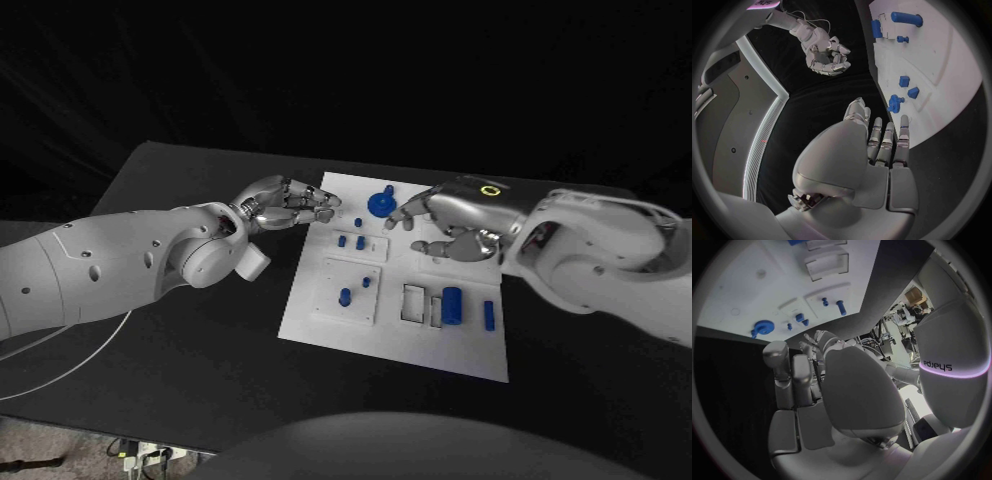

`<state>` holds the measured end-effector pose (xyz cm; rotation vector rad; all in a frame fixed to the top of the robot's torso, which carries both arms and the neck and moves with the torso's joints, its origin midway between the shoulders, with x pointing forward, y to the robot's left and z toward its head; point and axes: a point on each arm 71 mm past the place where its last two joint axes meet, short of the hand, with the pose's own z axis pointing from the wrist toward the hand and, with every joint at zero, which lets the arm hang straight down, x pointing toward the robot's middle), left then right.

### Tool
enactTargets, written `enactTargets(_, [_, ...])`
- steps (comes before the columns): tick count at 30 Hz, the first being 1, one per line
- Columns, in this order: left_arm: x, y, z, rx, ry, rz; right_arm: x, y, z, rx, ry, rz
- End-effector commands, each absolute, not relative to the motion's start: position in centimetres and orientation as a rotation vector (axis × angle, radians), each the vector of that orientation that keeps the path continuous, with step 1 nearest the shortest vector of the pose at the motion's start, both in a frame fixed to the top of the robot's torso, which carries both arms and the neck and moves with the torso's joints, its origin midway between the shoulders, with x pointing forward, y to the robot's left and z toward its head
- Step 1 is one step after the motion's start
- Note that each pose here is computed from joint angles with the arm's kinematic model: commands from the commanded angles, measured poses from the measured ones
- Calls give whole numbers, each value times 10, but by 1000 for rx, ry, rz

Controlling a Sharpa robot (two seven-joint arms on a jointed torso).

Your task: Assemble the parts on the task board

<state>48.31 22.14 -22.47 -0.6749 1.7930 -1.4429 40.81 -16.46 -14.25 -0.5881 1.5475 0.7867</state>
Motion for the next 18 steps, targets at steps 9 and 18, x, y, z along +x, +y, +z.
enactTargets(9, [476,230,-216,-678,1677,-1430,422,-225,-111,-220,1722,788])
enactTargets(18, [476,225,-216,-673,1690,-1447,448,-235,-140,-48,2146,440])
